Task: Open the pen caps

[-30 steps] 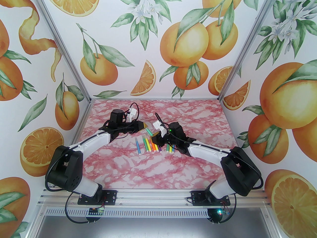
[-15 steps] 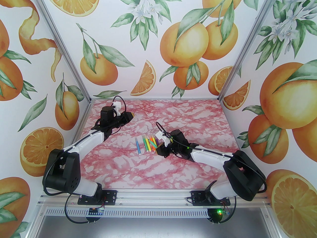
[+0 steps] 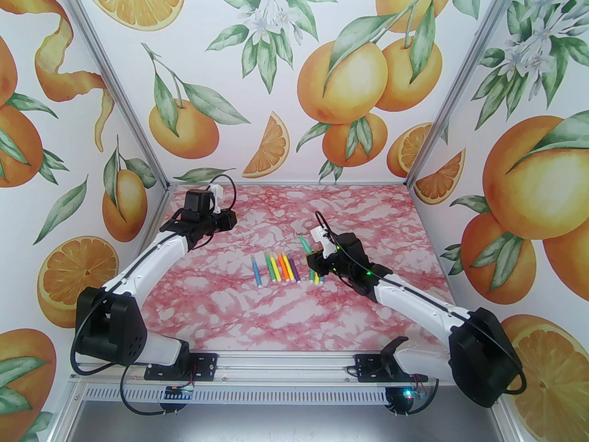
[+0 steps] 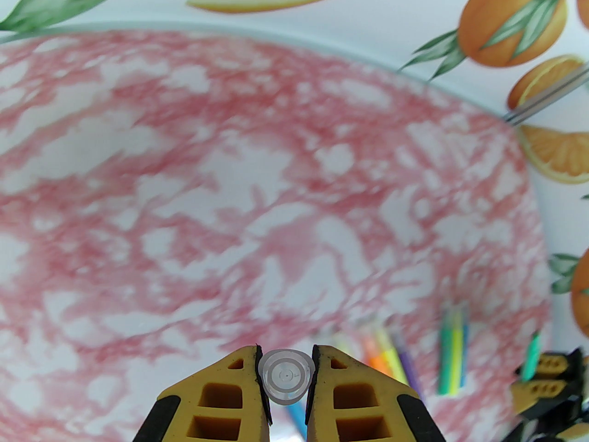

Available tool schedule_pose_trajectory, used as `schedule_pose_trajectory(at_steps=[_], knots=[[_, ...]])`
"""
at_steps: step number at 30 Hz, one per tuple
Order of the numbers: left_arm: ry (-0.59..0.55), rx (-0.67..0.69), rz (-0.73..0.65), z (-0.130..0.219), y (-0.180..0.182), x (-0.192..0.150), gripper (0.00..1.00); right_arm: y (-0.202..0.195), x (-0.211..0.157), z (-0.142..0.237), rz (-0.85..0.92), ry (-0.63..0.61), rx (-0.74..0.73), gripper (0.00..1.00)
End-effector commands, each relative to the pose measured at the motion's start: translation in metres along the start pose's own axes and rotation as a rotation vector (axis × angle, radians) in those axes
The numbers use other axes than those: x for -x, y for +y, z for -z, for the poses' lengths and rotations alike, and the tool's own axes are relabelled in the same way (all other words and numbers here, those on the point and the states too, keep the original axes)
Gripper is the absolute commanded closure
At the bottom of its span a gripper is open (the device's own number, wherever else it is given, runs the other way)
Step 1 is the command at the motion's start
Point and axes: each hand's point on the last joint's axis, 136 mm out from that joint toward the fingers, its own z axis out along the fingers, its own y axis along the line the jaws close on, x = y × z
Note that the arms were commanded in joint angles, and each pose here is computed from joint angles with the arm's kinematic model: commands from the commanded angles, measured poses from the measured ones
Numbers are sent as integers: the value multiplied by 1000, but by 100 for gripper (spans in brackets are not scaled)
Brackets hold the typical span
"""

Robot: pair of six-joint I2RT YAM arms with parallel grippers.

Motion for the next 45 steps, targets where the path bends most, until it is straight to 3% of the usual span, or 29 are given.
schedule_pose_trajectory(at_steps=[1, 9, 20, 31, 45], knots=[[78, 113, -84, 2, 20, -12, 100, -39, 5, 6, 12, 33, -183, 100], [213, 212, -167, -20, 44, -35, 100, -110, 7, 19, -44, 34, -446, 100], [330, 302, -196, -53, 70, -56, 100, -171, -3, 18, -76, 104, -613, 100], [433, 311, -211, -88, 82, -75, 100, -199, -31, -8, -144, 266, -626, 100], [523, 353, -209, -113, 104, -90, 100, -227, -60, -16, -271, 358, -628, 100]])
